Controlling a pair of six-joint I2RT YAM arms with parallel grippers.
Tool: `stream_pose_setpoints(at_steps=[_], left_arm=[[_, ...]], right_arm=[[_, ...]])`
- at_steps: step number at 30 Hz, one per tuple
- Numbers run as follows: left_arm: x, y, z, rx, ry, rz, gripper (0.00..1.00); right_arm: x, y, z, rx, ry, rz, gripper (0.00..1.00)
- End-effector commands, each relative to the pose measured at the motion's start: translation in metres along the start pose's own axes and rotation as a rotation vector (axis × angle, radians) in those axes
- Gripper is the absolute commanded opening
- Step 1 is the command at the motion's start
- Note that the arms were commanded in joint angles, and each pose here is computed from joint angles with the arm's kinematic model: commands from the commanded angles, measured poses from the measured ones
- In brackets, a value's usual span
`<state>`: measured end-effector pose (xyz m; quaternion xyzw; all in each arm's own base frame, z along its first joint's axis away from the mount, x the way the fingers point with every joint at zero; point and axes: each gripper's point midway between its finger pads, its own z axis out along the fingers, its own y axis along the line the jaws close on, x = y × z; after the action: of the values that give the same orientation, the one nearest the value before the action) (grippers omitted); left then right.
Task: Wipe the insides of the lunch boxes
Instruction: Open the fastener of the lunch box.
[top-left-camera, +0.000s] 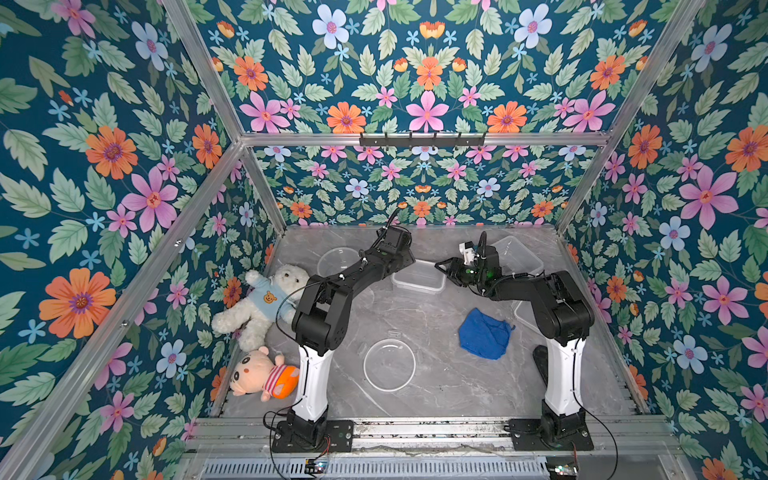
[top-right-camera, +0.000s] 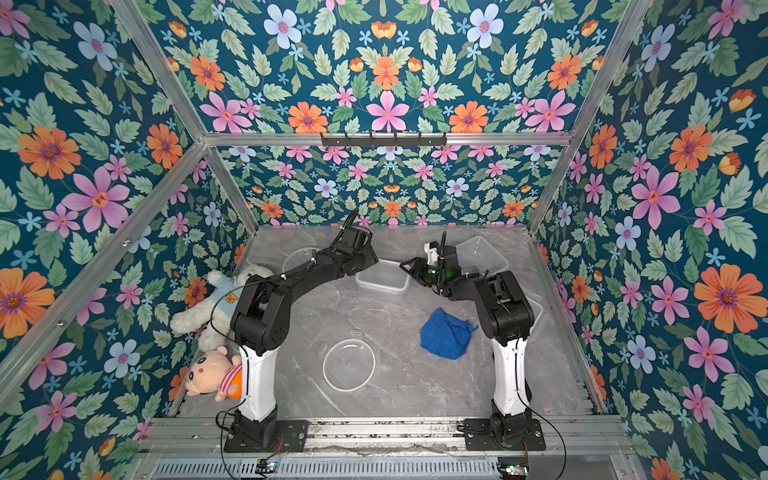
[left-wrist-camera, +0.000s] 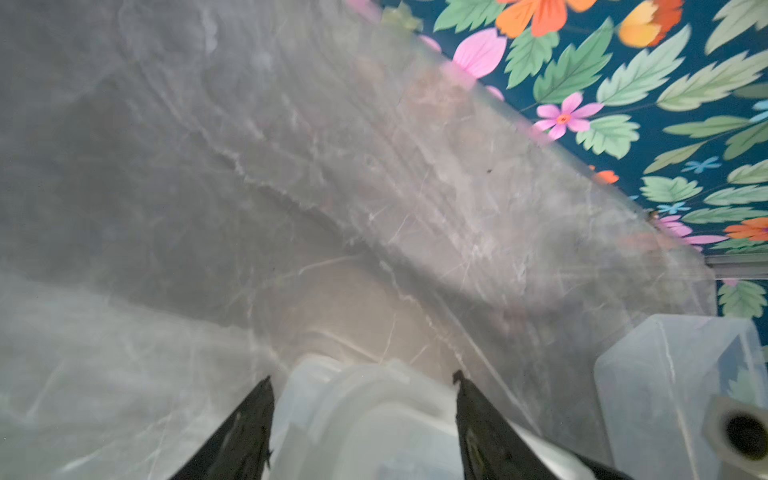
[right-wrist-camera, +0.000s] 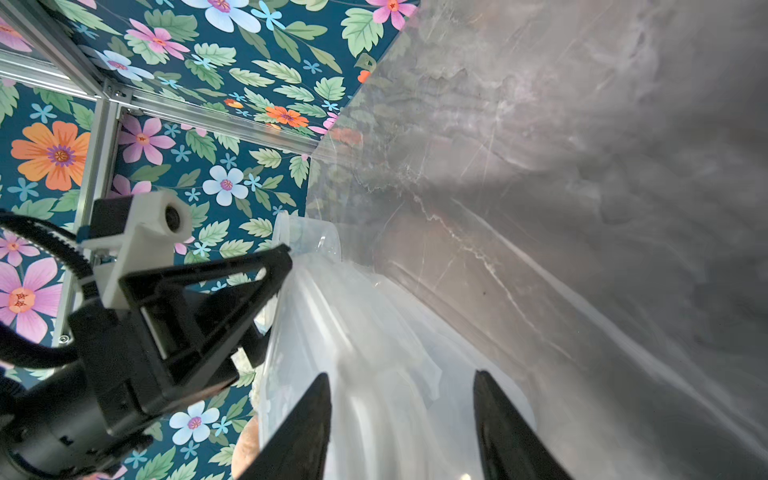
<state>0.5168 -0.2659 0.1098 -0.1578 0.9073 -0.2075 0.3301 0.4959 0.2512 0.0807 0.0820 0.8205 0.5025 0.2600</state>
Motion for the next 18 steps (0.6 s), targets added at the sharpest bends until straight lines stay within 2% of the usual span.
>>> stream_pose_setpoints(at_steps=[1, 5, 8, 11, 14, 15, 18], left_arm=[[-0.017, -0.022, 0.007, 0.089, -0.008, 0.007, 0.70], [-0.035, -0.014, 0.020, 0.092, -0.030, -0.011, 0.70], [-0.054, -0.011, 0.017, 0.103, -0.060, -0.012, 0.70], [-0.074, -0.014, -0.002, 0.114, -0.101, 0.005, 0.70], [-0.080, -0.020, -0.024, 0.119, -0.114, 0.041, 0.71], [-0.078, -0.020, -0.029, 0.120, -0.105, 0.044, 0.71], [-0.056, -0.016, -0.040, 0.116, -0.056, 0.053, 0.71]], right_arm=[[0.006, -0.010, 0.007, 0.051, 0.038, 0.037, 0.54], [-0.011, -0.006, 0.012, 0.081, 0.009, -0.001, 0.61], [-0.026, -0.004, 0.006, 0.157, -0.024, -0.064, 0.66], [-0.043, 0.003, -0.019, 0.277, -0.100, -0.163, 0.67], [-0.049, 0.018, -0.052, 0.381, -0.184, -0.272, 0.68], [-0.047, 0.022, -0.060, 0.408, -0.191, -0.299, 0.67], [-0.031, 0.036, -0.078, 0.431, -0.178, -0.338, 0.53]])
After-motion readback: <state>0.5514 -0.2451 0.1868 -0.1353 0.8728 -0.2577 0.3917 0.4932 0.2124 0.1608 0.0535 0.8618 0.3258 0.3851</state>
